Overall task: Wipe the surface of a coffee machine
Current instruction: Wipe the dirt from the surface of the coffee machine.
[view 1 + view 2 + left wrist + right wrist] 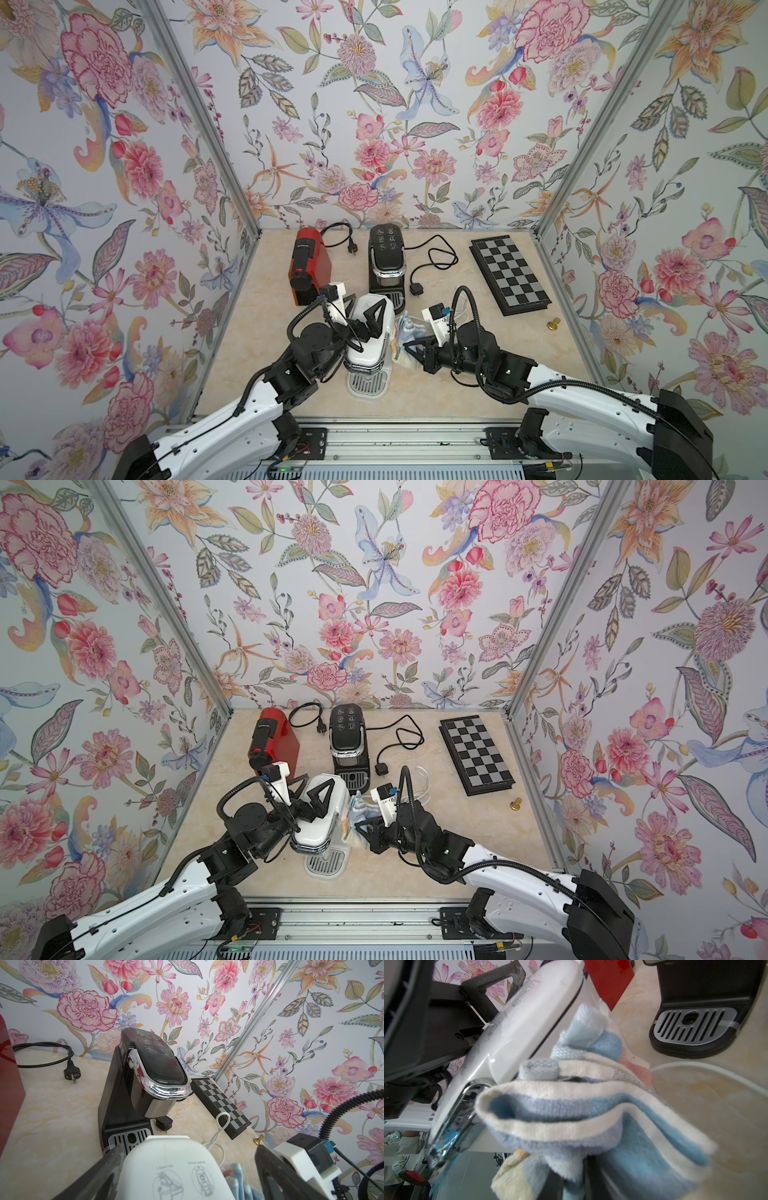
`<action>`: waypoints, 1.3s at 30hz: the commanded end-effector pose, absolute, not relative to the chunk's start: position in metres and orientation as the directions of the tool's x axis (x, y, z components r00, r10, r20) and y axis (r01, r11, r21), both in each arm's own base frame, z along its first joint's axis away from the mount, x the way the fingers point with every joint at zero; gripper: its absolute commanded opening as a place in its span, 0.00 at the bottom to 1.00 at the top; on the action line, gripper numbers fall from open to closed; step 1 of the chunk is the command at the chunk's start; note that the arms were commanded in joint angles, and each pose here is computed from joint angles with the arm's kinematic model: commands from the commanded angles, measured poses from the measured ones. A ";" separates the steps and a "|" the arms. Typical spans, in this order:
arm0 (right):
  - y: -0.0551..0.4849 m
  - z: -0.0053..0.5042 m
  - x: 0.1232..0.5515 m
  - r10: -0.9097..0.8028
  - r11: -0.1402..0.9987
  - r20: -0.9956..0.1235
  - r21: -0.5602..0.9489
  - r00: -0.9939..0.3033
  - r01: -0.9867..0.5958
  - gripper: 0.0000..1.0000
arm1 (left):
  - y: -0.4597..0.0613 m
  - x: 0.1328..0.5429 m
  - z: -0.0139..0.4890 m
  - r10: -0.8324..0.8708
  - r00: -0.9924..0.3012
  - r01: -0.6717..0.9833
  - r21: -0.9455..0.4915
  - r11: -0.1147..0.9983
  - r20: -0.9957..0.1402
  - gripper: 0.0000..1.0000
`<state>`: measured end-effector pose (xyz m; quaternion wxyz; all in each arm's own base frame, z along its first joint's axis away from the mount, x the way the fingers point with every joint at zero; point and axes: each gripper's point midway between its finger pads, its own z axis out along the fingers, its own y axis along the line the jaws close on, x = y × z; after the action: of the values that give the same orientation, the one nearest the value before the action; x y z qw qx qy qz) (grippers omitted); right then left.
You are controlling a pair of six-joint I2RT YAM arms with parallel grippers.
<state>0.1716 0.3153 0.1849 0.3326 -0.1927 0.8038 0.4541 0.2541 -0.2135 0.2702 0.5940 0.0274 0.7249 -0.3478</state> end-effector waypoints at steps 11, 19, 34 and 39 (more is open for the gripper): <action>0.362 0.217 0.109 -0.104 0.335 -0.774 0.564 -0.624 -0.755 0.00 | -0.219 0.244 0.206 -0.215 -0.449 0.424 -0.419 0.803 -0.867 0.99; 0.331 0.233 0.127 -0.041 0.429 -0.814 0.509 -0.579 -0.746 0.00 | -0.217 0.250 0.243 -0.169 -0.376 0.447 -0.338 0.828 -0.911 0.99; 0.340 0.298 0.156 -0.077 0.443 -0.898 0.358 -0.433 -0.822 0.00 | -0.167 0.304 0.323 -0.161 -0.299 0.345 -0.264 0.901 -0.941 0.99; 0.367 0.292 0.167 -0.211 0.429 -0.890 0.288 -0.405 -0.856 0.00 | -0.126 0.320 0.314 -0.215 -0.345 0.192 -0.293 0.937 -0.914 0.99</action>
<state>0.1655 0.3579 0.2954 0.4202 -0.3154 0.7413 0.4177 0.3189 -0.1457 0.3251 0.5945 0.0211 0.7781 -0.2020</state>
